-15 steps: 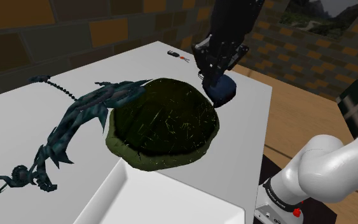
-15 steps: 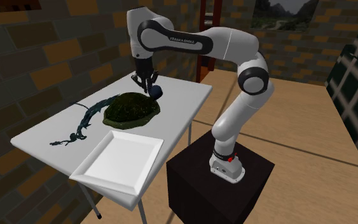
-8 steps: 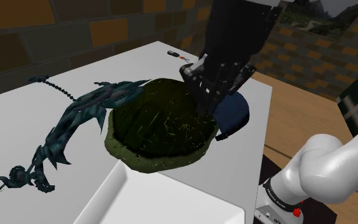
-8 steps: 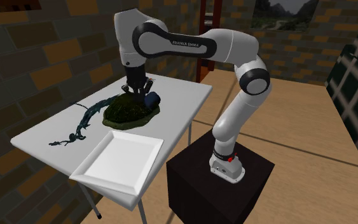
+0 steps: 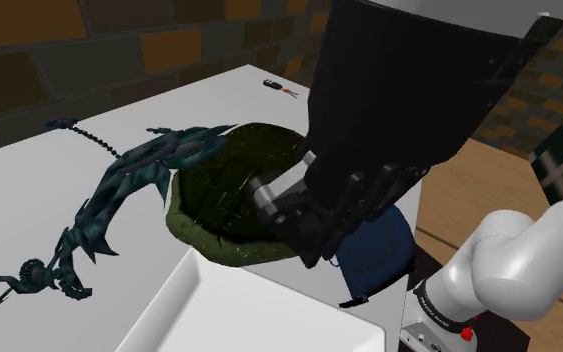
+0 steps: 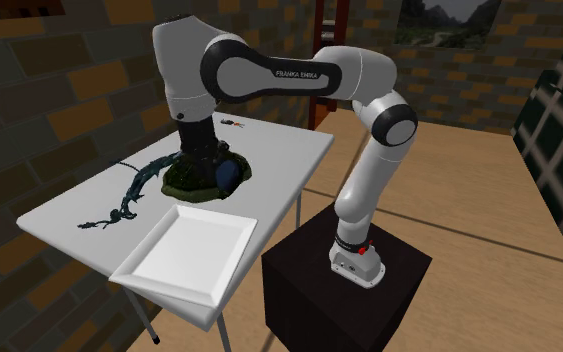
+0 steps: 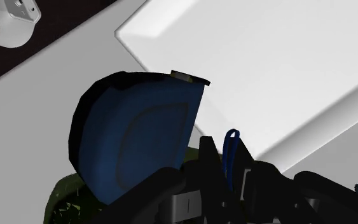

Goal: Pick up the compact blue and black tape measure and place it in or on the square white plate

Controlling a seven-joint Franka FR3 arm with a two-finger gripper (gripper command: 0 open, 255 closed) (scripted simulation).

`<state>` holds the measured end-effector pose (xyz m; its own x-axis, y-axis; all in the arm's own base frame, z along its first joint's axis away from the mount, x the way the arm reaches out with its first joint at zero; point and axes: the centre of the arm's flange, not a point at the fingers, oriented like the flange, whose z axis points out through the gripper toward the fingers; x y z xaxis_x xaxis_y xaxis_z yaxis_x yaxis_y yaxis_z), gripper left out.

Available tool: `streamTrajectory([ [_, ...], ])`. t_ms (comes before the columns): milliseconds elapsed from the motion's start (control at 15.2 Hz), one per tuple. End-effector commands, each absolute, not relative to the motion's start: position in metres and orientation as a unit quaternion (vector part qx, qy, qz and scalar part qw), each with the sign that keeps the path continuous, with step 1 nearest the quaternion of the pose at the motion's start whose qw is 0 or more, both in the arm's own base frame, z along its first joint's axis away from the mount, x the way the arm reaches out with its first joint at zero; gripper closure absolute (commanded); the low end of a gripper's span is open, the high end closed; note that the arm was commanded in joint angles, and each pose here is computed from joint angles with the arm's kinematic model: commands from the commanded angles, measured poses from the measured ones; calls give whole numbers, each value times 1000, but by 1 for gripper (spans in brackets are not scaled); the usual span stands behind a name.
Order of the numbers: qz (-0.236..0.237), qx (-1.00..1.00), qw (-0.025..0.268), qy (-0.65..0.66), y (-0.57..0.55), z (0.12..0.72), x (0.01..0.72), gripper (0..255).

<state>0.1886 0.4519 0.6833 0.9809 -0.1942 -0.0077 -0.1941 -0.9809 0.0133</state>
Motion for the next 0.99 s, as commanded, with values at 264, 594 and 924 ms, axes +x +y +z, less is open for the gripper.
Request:
streamTrajectory([
  [264, -5, 995, 5, -99, 517, 686, 142, 255],
  [594, -5, 995, 5, -99, 530, 665, 132, 255],
  [924, -5, 995, 5, -99, 530, 639, 132, 255],
])
